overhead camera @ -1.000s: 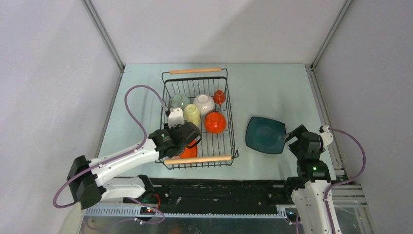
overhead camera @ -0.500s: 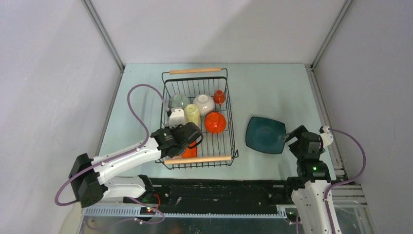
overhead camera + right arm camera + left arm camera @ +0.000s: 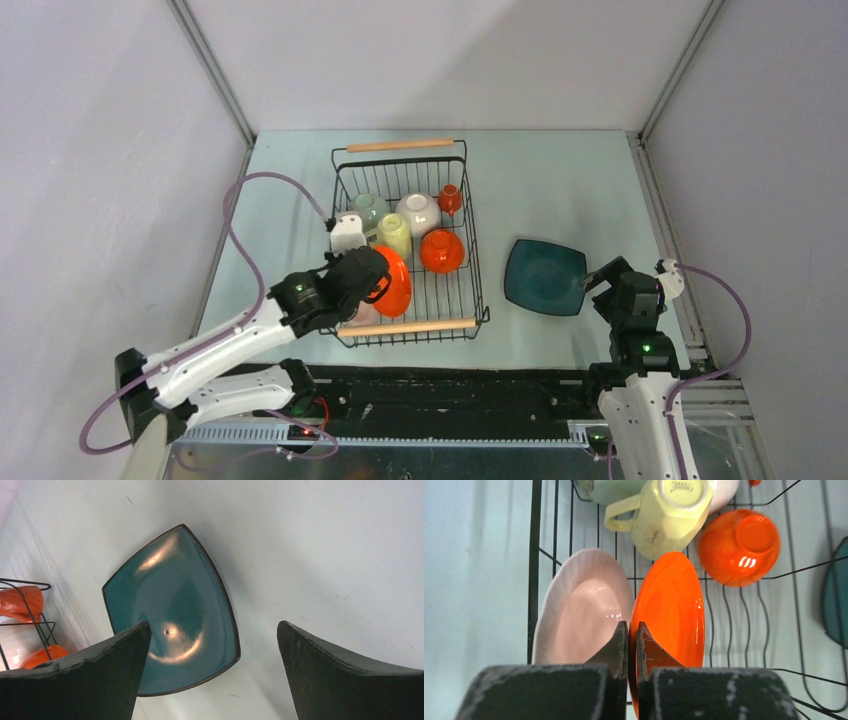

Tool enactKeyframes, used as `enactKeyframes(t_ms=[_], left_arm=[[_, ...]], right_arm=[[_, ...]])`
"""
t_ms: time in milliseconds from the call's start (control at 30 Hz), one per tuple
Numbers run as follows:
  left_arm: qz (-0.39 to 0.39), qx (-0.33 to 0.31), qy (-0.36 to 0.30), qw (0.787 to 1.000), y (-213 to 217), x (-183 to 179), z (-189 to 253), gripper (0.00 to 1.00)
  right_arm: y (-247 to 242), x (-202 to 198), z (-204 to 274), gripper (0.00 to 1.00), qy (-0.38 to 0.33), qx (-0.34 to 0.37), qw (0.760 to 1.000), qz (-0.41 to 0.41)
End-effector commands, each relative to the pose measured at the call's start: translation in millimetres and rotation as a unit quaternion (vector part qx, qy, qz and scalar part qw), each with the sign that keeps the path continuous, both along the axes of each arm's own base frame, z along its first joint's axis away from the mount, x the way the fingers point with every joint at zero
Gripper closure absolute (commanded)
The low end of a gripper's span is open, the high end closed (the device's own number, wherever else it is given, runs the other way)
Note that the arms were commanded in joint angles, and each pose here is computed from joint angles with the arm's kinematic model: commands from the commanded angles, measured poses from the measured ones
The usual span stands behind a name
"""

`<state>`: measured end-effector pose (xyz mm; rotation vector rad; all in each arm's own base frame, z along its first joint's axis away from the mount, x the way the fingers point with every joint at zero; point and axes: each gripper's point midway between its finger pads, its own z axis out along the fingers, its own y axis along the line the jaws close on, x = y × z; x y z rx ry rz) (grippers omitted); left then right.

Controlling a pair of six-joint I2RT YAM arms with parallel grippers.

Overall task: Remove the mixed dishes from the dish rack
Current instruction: Pick up the plate from the dish rack.

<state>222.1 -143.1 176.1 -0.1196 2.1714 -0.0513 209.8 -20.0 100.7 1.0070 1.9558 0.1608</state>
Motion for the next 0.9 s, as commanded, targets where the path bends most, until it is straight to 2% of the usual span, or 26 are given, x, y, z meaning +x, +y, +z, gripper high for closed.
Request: enactKeyframes(t_ms=[0, 167, 267, 333, 367, 400, 433, 467, 500, 533, 567, 600, 633, 700, 733, 767, 800, 833, 867], left_arm=[[-0.013, -0.036, -0.07, 0.997, -4, 11, 38, 1.0], [-0.028, -0.066, -0.103, 0.992, -4, 10, 57, 1.0], [-0.04, -0.099, -0.125, 0.986, -6, 8, 67, 1.0], [-0.057, -0.12, -0.13, 0.983, -8, 2, 63, 1.0], [-0.071, -0.14, -0.134, 0.978, -14, 0, 66, 1.0], [-0.078, -0.158, -0.144, 0.974, -11, -6, 66, 1.0], [-0.094, -0.182, -0.152, 0.967, -19, -8, 71, 1.0], [-0.104, -0.197, -0.16, 0.962, -18, -12, 69, 1.0], [-0.125, -0.223, -0.174, 0.951, -25, -16, 79, 1.0], [-0.135, -0.234, -0.183, 0.945, -25, -20, 79, 1.0], [-0.154, -0.248, -0.193, 0.937, -30, -23, 86, 1.0], [-0.163, -0.256, -0.198, 0.932, -30, -27, 89, 1.0], [-0.176, -0.265, -0.2, 0.927, -34, -30, 92, 1.0], [-0.194, -0.273, -0.199, 0.921, -38, -35, 95, 1.0], [-0.197, -0.275, -0.198, 0.92, -39, -35, 96, 1.0], [-0.201, -0.277, -0.194, 0.919, -42, -36, 95, 1.0], [-0.202, -0.279, -0.194, 0.918, -43, -36, 96, 1.0], [-0.205, -0.28, -0.19, 0.918, -45, -36, 94, 1.0], [-0.211, -0.282, -0.189, 0.917, -48, -37, 94, 1.0]], right_arm=[[1, 6, 23, 0.01, -0.04, -0.003, 0.999, 0.005], [15, 8, 41, 0.0, -0.079, 0.002, 0.996, 0.05], [37, 14, 71, 0.0, -0.148, 0.011, 0.982, 0.12], [66, 14, 95, 0.01, -0.2, 0.03, 0.959, 0.198], [87, 11, 111, 0.0, -0.238, 0.046, 0.936, 0.255], [97, 8, 119, 0.0, -0.254, 0.057, 0.923, 0.283], [118, 2, 135, 0.01, -0.287, 0.078, 0.893, 0.338], [126, -1, 144, 0.01, -0.303, 0.087, 0.877, 0.362], [143, -9, 157, 0.0, -0.325, 0.105, 0.846, 0.41], [150, -14, 165, 0.0, -0.337, 0.11, 0.829, 0.434], [164, -23, 176, 0.01, -0.351, 0.122, 0.799, 0.473], [170, -28, 180, 0.01, -0.354, 0.128, 0.786, 0.491], [182, -36, 187, 0.01, -0.358, 0.137, 0.762, 0.521], [200, -46, 191, 0.01, -0.36, 0.136, 0.735, 0.558], [204, -43, 191, 0.01, -0.362, 0.123, 0.735, 0.56], [219, -51, 192, 0.01, -0.352, 0.129, 0.718, 0.587], [222, -45, 189, 0.01, -0.351, 0.109, 0.726, 0.581], [239, -54, 189, 0.02, -0.339, 0.114, 0.709, 0.608], [243, -48, 187, 0.02, -0.34, 0.093, 0.716, 0.603]])
